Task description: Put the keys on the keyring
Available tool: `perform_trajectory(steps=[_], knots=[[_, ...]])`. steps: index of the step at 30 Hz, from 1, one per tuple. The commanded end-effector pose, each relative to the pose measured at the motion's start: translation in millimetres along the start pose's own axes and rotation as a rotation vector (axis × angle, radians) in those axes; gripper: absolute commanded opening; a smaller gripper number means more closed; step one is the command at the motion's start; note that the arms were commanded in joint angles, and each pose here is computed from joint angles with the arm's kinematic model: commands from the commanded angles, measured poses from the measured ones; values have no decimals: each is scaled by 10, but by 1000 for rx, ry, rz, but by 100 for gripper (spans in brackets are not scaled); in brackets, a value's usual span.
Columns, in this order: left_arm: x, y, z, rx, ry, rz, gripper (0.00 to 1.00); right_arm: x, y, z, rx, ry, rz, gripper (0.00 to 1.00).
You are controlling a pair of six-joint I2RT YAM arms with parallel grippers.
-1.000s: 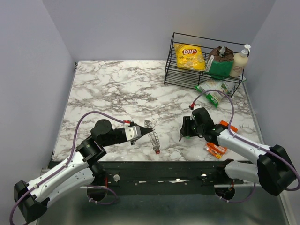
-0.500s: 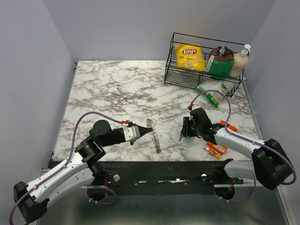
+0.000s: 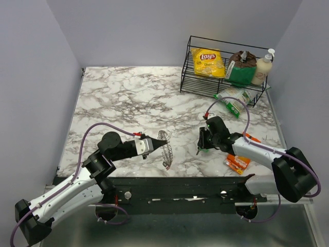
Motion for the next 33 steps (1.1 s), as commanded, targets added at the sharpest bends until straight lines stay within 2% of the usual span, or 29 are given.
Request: perform_trajectory(steps=[1,9,11,33], knots=[[-7,31,174,39,-67,7,0,-5,85,76,-27,-11,28,38],[-11,38,169,41,-64,12,0,38,117,35,-42,34,39,33],[-10,39,165,41,-63,13,0,39,118,29,-40,40,35,29],[-10,47,161,46,-58,16,0,50,60,4,-17,63,-21,21]])
Point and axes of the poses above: each gripper's point midway between its finger pads, its own x axis out along the fingers, its own y axis along the line the jaws close on, z = x × y, the point moved 4 cm from there along -x, back along the fingers, and after that the axes turned 6 degrees about x, right-handed, at the moved point
